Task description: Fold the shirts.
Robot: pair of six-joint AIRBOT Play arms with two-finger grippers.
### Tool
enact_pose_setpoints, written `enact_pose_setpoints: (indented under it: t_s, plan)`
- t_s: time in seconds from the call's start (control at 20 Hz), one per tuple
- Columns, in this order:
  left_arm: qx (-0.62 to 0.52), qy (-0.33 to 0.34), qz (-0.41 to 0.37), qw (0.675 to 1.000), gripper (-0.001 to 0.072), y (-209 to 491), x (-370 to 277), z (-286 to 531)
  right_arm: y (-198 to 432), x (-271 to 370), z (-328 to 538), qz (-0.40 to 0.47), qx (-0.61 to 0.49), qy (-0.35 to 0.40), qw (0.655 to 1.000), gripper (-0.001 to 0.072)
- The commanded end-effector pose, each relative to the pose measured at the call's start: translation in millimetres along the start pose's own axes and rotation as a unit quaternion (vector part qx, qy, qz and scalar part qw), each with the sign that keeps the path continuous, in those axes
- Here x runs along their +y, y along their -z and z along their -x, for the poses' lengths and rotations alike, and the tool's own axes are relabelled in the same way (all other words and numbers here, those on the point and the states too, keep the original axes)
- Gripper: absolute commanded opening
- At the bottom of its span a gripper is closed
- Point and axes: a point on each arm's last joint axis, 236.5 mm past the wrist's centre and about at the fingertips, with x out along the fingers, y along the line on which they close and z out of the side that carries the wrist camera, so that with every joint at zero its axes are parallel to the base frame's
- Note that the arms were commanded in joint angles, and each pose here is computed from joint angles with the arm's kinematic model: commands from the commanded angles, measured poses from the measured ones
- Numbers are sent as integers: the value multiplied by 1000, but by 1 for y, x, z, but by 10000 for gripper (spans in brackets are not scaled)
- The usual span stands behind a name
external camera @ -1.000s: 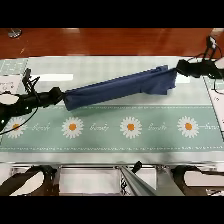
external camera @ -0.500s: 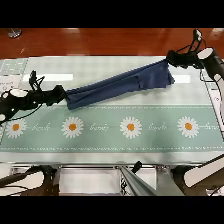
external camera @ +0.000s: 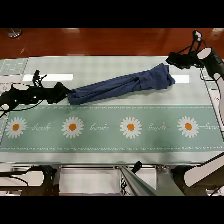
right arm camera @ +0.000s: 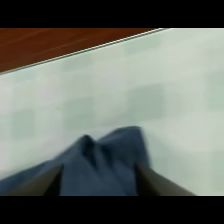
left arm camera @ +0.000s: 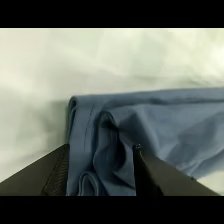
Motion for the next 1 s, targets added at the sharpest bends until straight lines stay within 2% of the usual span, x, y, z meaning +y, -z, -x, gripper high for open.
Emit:
enact_pose_setpoints:
  t_s: [0.0,0.15,0.3,0.45,0.65,0.85,0.9,0.95]
  plan:
    - [57,28,10,998,471,19,-3,12,3,-52,33,2,33,69,997,600]
    - [83,43,6,996,470,31,-13,20,45,-74,38,-76,120,30,989,611]
    - [83,53,-8,995,470,34,-26,29,76,-61,32,-147,181,-60,971,613]
    - [70,60,-28,995,470,32,-41,39,92,-41,16,-182,209,-107,955,613]
    - [53,70,-45,995,470,29,-58,53,105,-2,-10,-198,222,-146,943,613]
    - [39,94,-35,994,470,24,-73,60,113,32,-25,-161,222,-162,948,596]
    - [38,99,-33,994,470,23,-75,60,114,40,-25,-152,222,-167,948,484]
    - [37,100,-32,994,470,23,-76,61,115,44,-24,-145,223,-170,949,241]
